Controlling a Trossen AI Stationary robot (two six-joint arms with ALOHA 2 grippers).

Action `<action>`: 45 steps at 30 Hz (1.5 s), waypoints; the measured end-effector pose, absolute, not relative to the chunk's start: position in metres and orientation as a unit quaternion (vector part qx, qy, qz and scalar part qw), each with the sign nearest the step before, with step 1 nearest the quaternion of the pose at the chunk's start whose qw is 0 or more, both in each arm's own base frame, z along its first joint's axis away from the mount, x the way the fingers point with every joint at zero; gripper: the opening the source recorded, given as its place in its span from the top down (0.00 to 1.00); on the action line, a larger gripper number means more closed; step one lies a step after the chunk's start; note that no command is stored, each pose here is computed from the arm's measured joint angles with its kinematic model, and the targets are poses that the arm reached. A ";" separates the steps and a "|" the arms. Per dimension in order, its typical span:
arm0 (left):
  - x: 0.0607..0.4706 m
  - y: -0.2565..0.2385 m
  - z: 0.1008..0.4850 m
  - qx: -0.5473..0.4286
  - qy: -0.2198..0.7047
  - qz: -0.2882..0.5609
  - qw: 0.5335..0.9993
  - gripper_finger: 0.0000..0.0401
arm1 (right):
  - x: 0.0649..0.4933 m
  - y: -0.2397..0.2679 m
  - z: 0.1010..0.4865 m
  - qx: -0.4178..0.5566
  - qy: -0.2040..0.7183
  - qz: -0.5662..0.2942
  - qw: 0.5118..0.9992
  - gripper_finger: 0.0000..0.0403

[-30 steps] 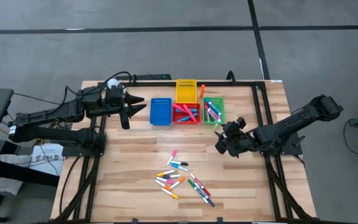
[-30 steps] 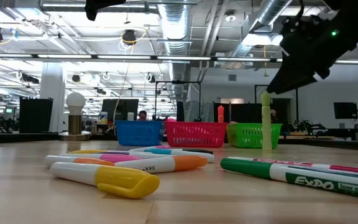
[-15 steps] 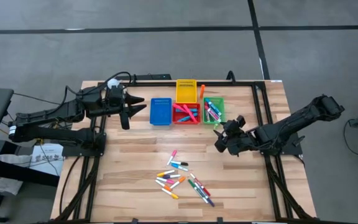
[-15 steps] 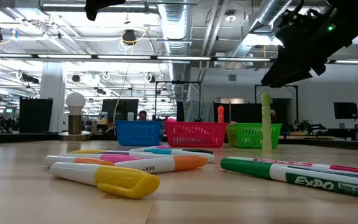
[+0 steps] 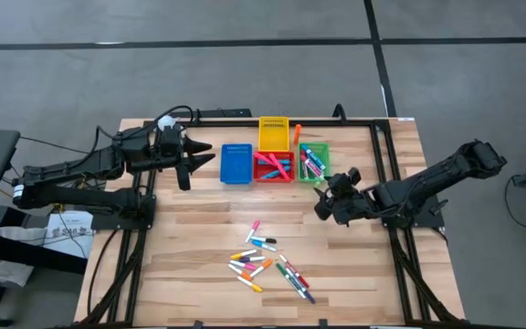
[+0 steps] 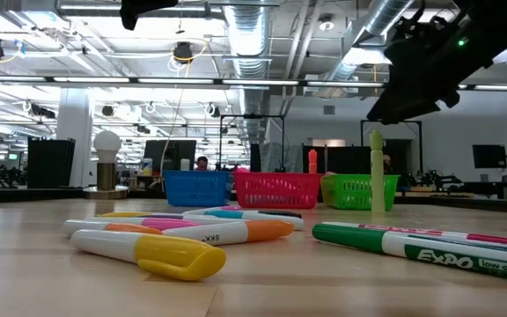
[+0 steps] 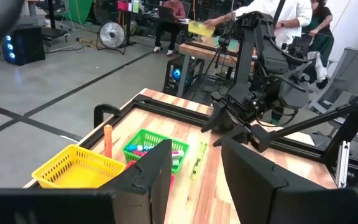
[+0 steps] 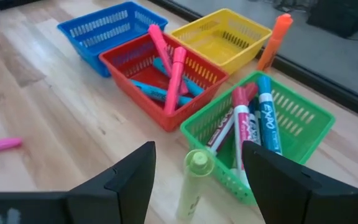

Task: Pick & Place Markers
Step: Put the light green highlighter pen into the red bin

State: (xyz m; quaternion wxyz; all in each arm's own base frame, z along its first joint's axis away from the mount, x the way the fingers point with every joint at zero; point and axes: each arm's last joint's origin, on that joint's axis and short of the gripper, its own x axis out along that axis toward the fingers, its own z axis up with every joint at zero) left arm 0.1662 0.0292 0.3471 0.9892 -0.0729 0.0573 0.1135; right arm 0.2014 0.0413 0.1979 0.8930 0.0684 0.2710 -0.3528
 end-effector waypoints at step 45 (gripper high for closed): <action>0.166 0.029 0.345 -0.073 0.069 0.114 0.988 0.65 | 0.220 0.022 0.173 0.090 0.329 -0.370 0.864 0.57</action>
